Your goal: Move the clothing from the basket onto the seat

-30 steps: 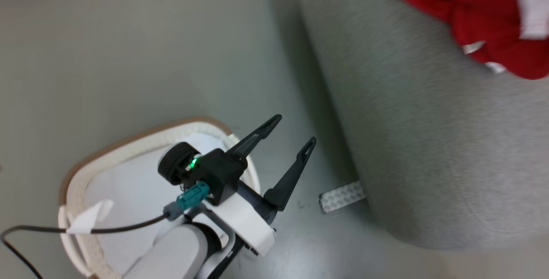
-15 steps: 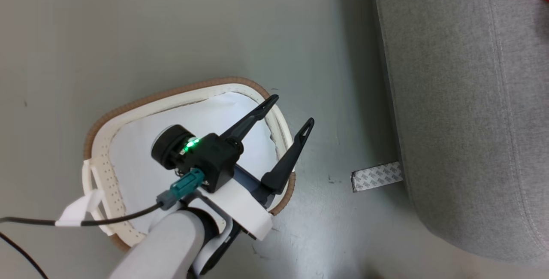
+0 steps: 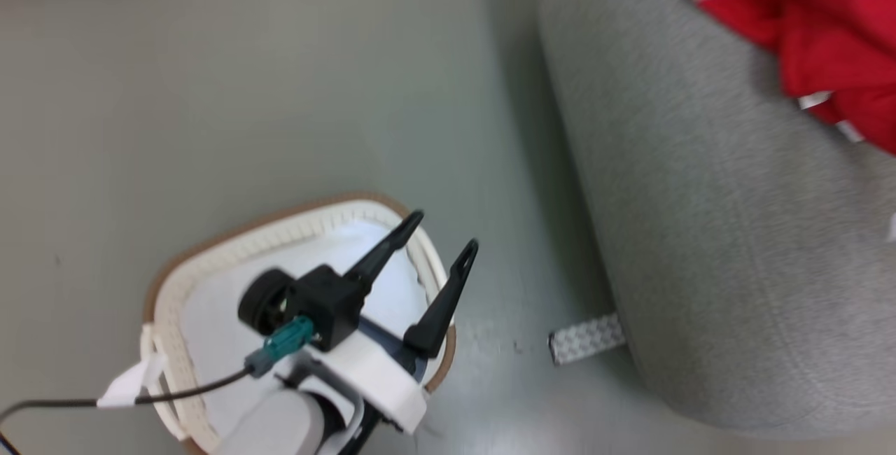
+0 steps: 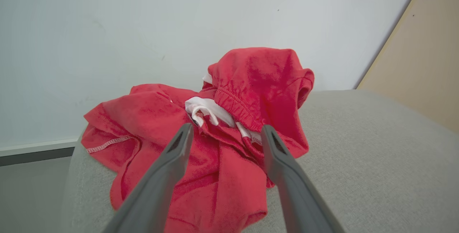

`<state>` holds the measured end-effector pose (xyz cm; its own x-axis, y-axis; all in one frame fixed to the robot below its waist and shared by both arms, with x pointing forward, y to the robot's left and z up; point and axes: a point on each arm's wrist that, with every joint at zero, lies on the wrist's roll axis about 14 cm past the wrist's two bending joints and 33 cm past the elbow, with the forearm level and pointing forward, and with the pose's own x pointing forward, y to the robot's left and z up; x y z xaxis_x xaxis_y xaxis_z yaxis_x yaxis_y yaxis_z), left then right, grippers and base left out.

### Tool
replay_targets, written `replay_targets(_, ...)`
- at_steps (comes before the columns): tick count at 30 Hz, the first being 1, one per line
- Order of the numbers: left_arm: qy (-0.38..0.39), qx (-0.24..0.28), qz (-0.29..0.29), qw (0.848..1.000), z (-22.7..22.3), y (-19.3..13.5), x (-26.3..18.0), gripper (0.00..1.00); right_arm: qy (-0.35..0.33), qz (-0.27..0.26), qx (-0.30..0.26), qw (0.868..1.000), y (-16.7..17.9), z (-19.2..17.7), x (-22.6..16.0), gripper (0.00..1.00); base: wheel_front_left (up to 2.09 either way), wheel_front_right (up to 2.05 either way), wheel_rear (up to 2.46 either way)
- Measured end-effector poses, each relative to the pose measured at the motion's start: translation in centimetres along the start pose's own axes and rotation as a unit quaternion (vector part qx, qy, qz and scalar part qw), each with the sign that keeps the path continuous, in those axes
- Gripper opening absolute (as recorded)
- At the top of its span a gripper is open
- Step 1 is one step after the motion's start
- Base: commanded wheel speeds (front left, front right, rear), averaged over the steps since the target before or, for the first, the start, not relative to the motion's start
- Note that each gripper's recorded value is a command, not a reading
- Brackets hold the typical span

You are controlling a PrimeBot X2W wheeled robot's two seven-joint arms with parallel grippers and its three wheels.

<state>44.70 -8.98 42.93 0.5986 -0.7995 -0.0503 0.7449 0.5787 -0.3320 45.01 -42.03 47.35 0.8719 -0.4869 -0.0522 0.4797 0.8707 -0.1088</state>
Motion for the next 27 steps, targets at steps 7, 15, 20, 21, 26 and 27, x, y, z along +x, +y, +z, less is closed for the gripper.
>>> replay_targets(7, -0.038, 0.001, 0.026, 0.999, 2.5, -1.9, -2.5, 1.0, -0.033, 0.051, 0.037, 0.997, 2.5, 2.0, -6.3, 1.0, 0.0, 0.0, 0.0)
replay_targets(15, -0.073, 0.01, 0.121, 0.99, 4.2, -0.8, -7.7, 1.0, -0.066, 0.116, 0.066, 0.989, 5.8, 3.8, -12.2, 1.0, 0.0, 0.0, 0.0)
replay_targets(20, -0.079, 0.01, 0.206, 0.975, 4.1, 0.9, -12.7, 1.0, -0.06, 0.171, 0.051, 0.982, 8.7, 3.0, -16.0, 1.0, 0.0, 0.0, 0.0)
replay_targets(21, -0.085, 0.011, 0.226, 0.97, 4.3, 1.4, -13.8, 1.0, -0.06, 0.179, 0.048, 0.981, 9.1, 2.9, -16.6, 1.0, 0.0, 0.0, 0.0)
replay_targets(26, -0.098, 0.029, 0.317, 0.943, 4.7, 3.6, -19.7, 1.0, -0.057, 0.226, 0.053, 0.971, 12.1, 2.5, -19.5, 1.0, 0.0, 0.0, 0.0)
replay_targets(27, -0.1, 0.03, 0.331, 0.938, 4.7, 3.8, -20.7, 1.0, -0.057, 0.234, 0.054, 0.969, 12.5, 2.4, -19.9, 1.0, 0.0, 0.0, 0.0)
